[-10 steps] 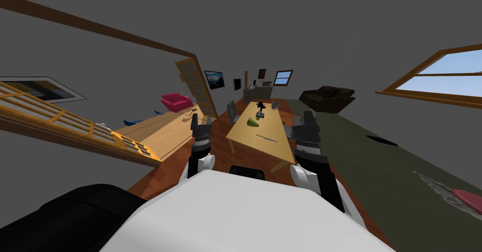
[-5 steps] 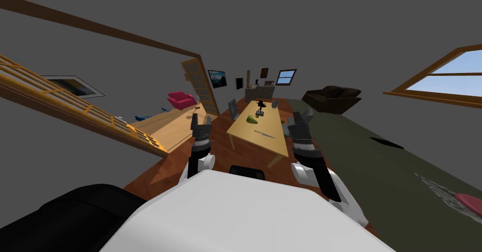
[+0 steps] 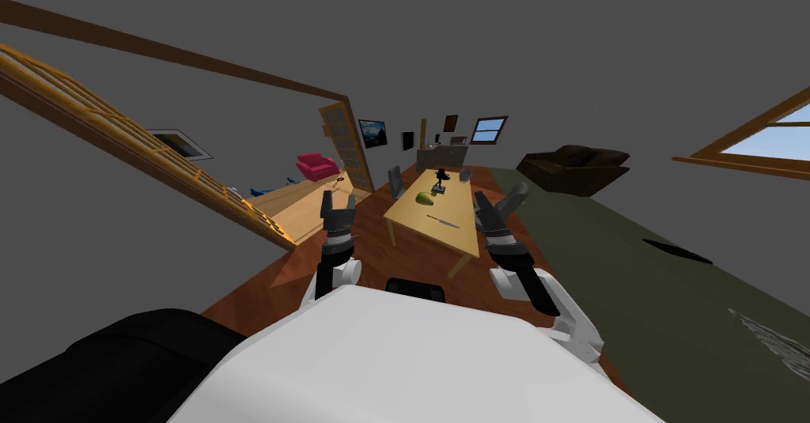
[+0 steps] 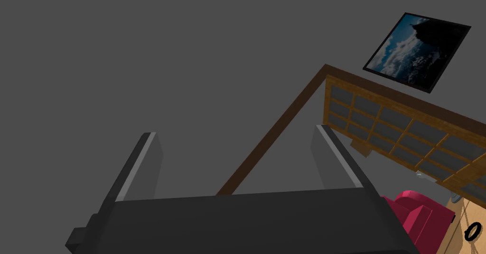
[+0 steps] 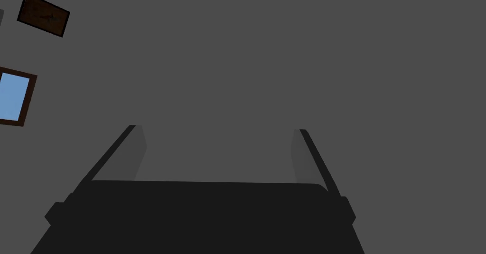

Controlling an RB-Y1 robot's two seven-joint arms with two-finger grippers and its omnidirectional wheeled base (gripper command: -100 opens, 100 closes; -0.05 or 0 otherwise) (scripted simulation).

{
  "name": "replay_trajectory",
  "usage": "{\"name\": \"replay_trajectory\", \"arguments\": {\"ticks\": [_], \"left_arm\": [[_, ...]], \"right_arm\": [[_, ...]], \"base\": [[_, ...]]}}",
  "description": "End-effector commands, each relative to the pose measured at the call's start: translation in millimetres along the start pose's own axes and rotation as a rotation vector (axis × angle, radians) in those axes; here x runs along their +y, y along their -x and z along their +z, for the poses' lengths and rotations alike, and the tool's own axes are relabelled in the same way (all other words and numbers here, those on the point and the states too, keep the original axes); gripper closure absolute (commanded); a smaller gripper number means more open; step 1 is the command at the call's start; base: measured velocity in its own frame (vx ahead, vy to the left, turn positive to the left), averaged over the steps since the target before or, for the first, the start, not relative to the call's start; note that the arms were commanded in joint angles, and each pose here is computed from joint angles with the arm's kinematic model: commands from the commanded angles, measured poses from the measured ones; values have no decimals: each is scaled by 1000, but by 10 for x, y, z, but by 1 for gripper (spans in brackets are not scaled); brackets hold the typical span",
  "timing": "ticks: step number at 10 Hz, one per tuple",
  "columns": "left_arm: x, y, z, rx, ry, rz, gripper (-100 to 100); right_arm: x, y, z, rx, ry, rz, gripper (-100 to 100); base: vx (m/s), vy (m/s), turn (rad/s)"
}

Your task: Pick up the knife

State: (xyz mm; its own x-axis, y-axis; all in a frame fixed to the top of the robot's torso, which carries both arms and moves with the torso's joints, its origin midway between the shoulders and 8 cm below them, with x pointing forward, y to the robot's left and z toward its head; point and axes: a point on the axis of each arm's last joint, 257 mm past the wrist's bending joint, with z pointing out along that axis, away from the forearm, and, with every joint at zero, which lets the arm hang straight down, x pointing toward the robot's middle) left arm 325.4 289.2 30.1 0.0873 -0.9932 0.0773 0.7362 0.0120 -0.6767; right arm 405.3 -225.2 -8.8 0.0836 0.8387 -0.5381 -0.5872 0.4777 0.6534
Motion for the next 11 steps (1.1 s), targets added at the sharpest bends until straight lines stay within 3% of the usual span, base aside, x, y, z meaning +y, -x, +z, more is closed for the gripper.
{"name": "replay_trajectory", "arguments": {"ticks": [1,4,11], "left_arm": [[0,0,0,0,0,0,0],[0,0,0,0,0,0,0],[0,0,0,0,0,0,0]], "right_arm": [[-161,-134,-3,62,-15,-47,-100],[-468,-309,-33,158,-46,-125,-100],[-1116,-538,-219,313,-126,-258,-100]], "base": [[-98,-64,179],[-87,-42,132],[-27,-17,119]]}}
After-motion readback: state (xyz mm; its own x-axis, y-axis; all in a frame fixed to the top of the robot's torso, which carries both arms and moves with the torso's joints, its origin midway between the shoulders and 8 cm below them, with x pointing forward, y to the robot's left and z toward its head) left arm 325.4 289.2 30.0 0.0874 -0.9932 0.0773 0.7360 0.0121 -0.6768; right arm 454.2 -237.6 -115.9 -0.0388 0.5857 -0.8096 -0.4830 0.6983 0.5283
